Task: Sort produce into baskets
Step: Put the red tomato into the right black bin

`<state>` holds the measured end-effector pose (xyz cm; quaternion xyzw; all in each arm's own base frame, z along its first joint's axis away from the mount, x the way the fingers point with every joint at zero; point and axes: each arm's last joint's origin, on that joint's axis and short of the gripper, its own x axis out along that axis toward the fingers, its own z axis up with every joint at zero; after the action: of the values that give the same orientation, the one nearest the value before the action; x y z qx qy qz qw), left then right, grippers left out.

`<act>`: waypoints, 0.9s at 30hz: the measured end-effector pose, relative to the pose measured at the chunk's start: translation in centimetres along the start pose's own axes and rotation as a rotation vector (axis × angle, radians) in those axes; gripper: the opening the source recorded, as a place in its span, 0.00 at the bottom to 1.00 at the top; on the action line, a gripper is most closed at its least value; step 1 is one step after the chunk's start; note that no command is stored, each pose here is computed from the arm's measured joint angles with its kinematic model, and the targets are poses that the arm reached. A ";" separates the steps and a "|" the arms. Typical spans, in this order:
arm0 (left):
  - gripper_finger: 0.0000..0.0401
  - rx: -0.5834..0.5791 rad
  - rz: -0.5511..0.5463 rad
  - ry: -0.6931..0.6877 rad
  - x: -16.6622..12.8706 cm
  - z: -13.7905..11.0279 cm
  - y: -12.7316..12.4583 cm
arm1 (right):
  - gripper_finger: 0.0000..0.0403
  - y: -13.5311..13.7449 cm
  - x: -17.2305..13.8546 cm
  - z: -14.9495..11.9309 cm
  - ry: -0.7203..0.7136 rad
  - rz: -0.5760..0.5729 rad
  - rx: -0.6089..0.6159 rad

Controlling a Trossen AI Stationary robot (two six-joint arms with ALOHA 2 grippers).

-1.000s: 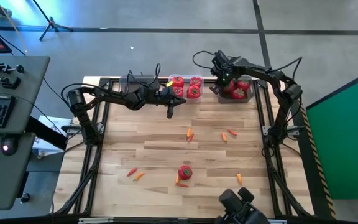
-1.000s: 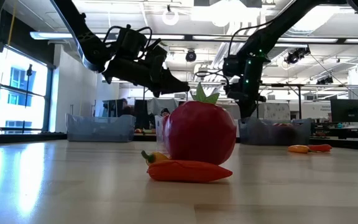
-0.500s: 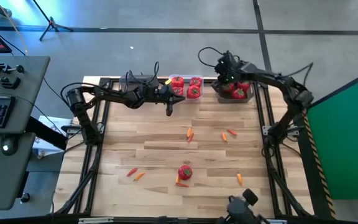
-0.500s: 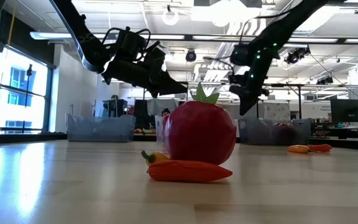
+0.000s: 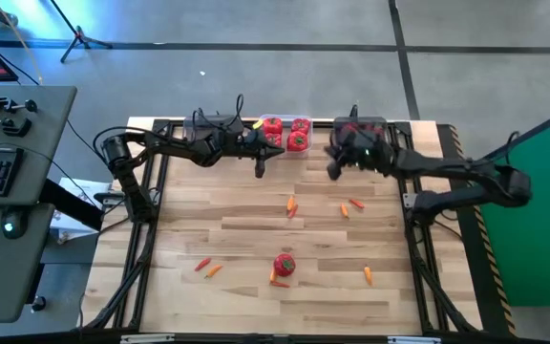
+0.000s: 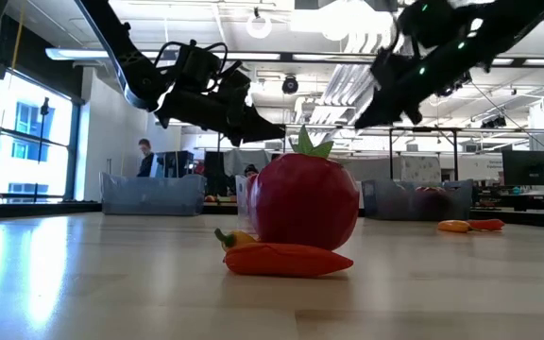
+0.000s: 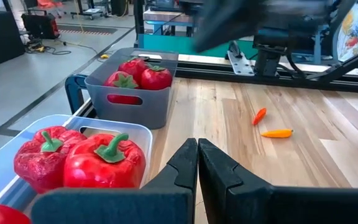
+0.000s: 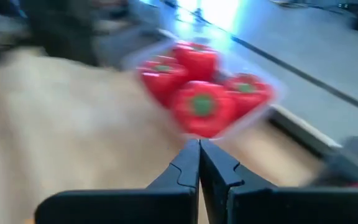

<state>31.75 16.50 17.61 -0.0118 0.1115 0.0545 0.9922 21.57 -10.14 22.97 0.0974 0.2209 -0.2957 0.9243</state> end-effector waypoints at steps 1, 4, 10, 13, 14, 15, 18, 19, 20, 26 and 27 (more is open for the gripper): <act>0.00 0.000 0.000 -0.001 0.0 0.0 0.0 | 0.00 0.9 -0.5 -0.1 -0.008 0.038 0.005; 0.00 -0.001 -0.001 0.001 0.0 0.0 0.0 | 0.00 3.7 -1.4 -0.6 0.003 0.169 0.001; 0.00 -0.009 -0.004 0.022 0.0 -0.2 -0.1 | 0.04 9.0 -2.7 -2.5 0.042 0.350 -0.060; 0.00 -0.013 -0.005 0.031 0.0 -0.3 -0.1 | 0.12 11.4 -2.9 -3.6 0.057 0.430 -0.085; 0.00 -0.013 -0.005 0.033 0.0 -0.3 -0.1 | 0.16 12.2 -2.9 -4.1 0.063 0.453 -0.090; 0.00 -0.013 -0.005 0.032 0.0 -0.3 -0.1 | 0.21 13.0 -2.9 -4.6 0.075 0.472 -0.095; 0.00 -0.013 -0.005 0.031 0.0 -0.3 -0.1 | 0.37 15.2 -2.6 -6.2 0.156 0.505 -0.093; 0.00 -0.013 -0.005 0.031 0.0 -0.3 -0.1 | 0.43 15.9 -2.4 -6.6 0.178 0.512 -0.091; 0.00 -0.012 -0.007 0.031 0.0 -0.3 -0.1 | 0.50 16.7 -2.2 -7.0 0.200 0.518 -0.090; 0.00 -0.023 -0.016 0.066 0.2 -0.6 -0.6 | 0.79 21.6 -0.6 -7.2 0.267 0.554 -0.110; 0.00 -0.023 -0.018 0.068 0.2 -0.6 -0.7 | 0.82 22.3 -0.4 -7.2 0.281 0.563 -0.141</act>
<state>31.90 15.79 16.95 -0.0258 0.1442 0.0462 0.9881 31.91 10.31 17.95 0.1301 0.3307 0.0040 0.9347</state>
